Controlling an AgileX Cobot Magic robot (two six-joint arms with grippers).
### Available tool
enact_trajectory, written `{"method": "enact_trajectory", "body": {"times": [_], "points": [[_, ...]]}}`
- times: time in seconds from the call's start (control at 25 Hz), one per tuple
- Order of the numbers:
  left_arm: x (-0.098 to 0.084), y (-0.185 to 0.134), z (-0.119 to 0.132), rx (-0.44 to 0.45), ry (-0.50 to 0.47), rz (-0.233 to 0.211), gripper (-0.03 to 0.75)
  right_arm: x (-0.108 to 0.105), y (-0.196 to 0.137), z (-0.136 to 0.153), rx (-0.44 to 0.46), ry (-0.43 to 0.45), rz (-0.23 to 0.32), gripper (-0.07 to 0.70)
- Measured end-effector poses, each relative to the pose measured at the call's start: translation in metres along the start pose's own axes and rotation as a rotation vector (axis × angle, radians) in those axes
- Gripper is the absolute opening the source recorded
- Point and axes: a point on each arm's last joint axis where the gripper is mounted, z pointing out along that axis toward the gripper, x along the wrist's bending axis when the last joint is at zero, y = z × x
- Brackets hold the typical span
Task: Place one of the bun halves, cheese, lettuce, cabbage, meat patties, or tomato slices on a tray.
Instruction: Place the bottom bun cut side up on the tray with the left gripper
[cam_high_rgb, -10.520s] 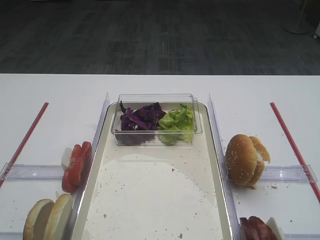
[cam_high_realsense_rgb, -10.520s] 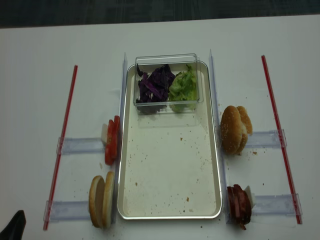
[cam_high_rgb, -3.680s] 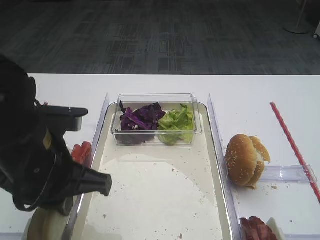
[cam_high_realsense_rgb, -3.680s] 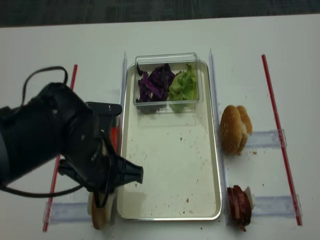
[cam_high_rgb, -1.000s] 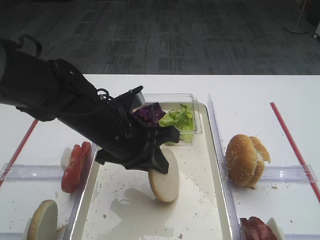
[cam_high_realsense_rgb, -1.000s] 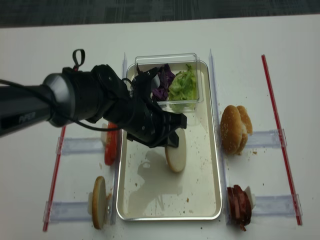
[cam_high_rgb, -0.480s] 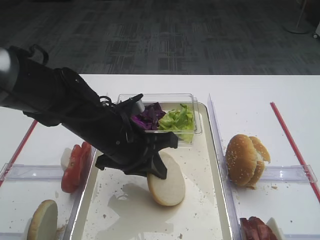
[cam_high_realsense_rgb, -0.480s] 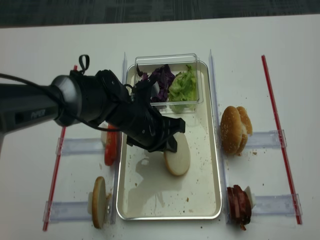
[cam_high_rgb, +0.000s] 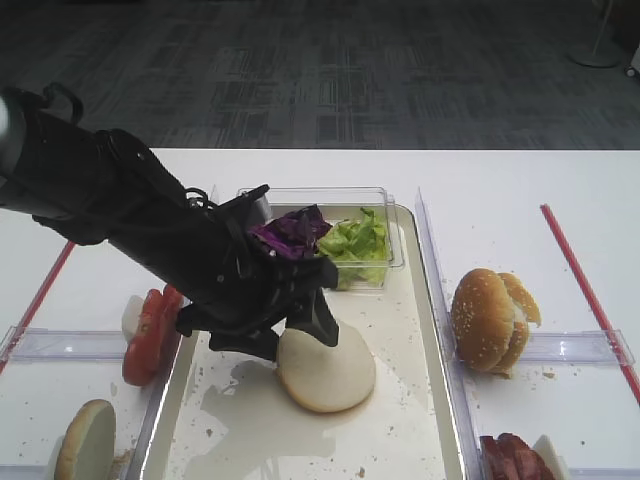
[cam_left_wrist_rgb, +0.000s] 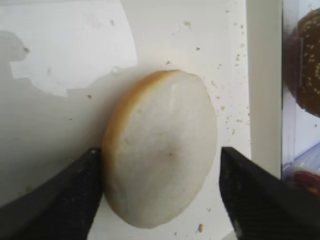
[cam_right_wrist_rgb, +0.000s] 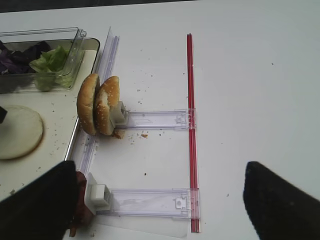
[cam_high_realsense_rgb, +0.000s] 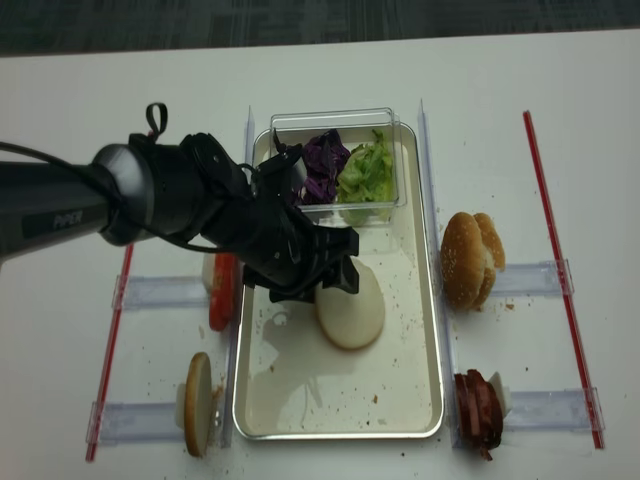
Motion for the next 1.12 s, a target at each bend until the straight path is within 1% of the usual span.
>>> {"method": "enact_trajectory", "body": {"times": [0.12, 0.2, 0.32, 0.56, 0.68, 0.88, 1.12], "points": [[0.002, -0.001, 0.000, 0.013, 0.023, 0.014, 0.471, 0.000, 0.000, 0.000, 0.000, 0.000, 0.000, 0.678], [0.003, -0.001, 0.000, 0.017, 0.030, 0.007, 0.474, 0.000, 0.000, 0.000, 0.000, 0.000, 0.000, 0.678], [0.003, -0.002, 0.000, 0.021, 0.038, 0.013, 0.475, 0.000, 0.000, 0.000, 0.000, 0.000, 0.000, 0.678], [0.004, -0.002, 0.000, 0.027, 0.040, 0.008, 0.475, 0.000, 0.000, 0.000, 0.000, 0.000, 0.000, 0.678], [0.002, -0.003, -0.002, 0.031, 0.038, 0.017, 0.475, 0.000, 0.000, 0.000, 0.000, 0.000, 0.000, 0.678], [-0.012, -0.003, -0.025, -0.023, 0.008, 0.060, 0.475, 0.000, 0.000, 0.000, 0.002, 0.000, 0.000, 0.678], [-0.030, -0.008, -0.055, -0.082, -0.037, 0.094, 0.475, 0.000, 0.000, 0.000, 0.002, 0.000, 0.000, 0.678]]}}
